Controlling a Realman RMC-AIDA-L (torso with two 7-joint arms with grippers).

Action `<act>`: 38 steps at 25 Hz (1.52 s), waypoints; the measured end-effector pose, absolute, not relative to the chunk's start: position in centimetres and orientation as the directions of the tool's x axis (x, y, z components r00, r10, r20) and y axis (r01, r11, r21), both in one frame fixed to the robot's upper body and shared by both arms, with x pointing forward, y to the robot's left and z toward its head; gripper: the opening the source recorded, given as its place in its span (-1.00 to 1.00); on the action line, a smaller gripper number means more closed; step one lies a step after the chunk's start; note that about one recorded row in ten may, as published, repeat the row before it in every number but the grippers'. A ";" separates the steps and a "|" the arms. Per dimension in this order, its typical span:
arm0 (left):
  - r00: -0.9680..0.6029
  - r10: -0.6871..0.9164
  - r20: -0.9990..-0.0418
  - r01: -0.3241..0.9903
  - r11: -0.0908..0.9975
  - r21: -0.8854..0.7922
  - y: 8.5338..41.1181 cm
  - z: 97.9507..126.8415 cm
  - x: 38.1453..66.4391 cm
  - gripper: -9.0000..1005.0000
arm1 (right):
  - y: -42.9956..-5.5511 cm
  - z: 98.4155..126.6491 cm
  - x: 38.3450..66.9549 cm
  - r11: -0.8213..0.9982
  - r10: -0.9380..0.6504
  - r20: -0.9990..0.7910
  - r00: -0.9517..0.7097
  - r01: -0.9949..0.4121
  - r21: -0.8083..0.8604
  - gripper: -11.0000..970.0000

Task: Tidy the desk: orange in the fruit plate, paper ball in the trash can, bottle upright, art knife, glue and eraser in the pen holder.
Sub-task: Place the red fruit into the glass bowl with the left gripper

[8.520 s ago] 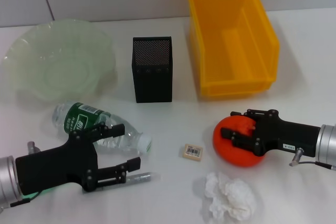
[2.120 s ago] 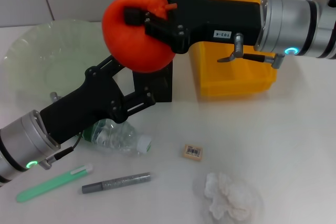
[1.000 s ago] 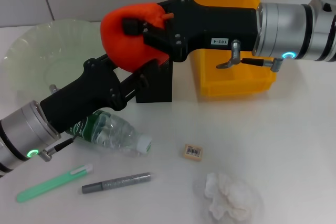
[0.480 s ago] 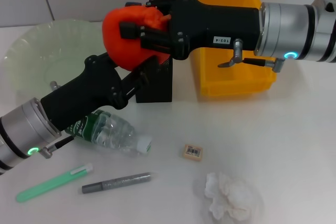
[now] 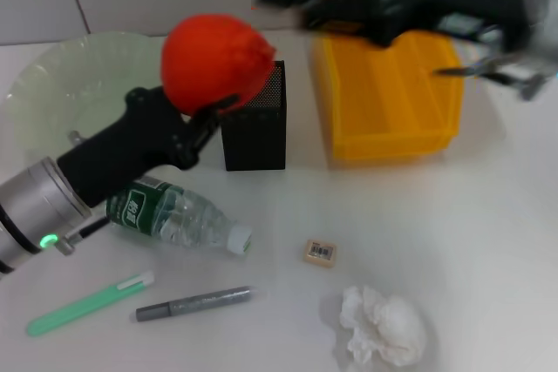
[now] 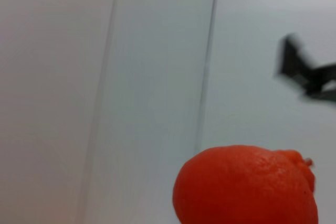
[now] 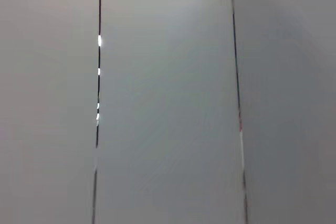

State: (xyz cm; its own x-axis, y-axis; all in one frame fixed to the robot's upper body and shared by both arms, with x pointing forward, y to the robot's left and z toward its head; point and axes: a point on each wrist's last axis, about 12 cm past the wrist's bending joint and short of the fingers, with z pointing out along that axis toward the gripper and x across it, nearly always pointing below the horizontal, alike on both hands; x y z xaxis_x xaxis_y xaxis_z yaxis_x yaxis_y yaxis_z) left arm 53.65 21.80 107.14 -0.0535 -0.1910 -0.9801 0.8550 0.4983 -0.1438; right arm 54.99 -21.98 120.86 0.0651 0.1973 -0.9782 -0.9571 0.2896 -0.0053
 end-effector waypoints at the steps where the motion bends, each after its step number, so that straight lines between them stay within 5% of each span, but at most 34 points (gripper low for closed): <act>1: -0.048 -0.181 -0.982 0.843 0.520 -0.137 22.1 107.1 53.9 -0.47 | -22.8 121.1 54.7 0.302 0.223 -0.972 0.077 -0.953 -0.006 0.40; 2: -0.044 -0.174 -0.984 0.831 0.540 -0.132 22.5 107.1 54.1 -0.50 | -24.9 121.4 54.0 0.335 0.270 -0.957 0.105 -0.942 -0.009 0.55; 8: -0.034 -0.126 -0.991 0.753 0.649 -0.109 24.2 107.2 55.6 -0.64 | -29.1 121.0 52.0 0.407 0.319 -0.937 0.146 -0.913 -0.004 0.60; 12: -0.125 -0.013 -0.992 0.585 0.807 -0.084 26.0 106.3 58.3 -0.72 | -31.9 120.2 50.4 0.455 0.353 -0.922 0.160 -0.890 0.020 0.60; 21: -0.172 -0.014 -0.985 0.514 0.852 -0.102 26.1 106.0 59.2 -0.86 | -33.4 119.7 49.0 0.475 0.375 -0.911 0.172 -0.880 0.029 0.60; 31: -0.152 -0.054 -0.987 0.530 0.839 -0.127 26.2 106.1 58.5 -0.72 | -33.8 119.4 48.3 0.472 0.378 -0.910 0.172 -0.881 0.030 0.60; 38: -0.133 -0.086 -0.987 0.545 0.826 -0.145 26.9 105.9 57.1 -0.20 | -34.0 119.4 48.1 0.477 0.378 -0.910 0.170 -0.878 0.034 0.59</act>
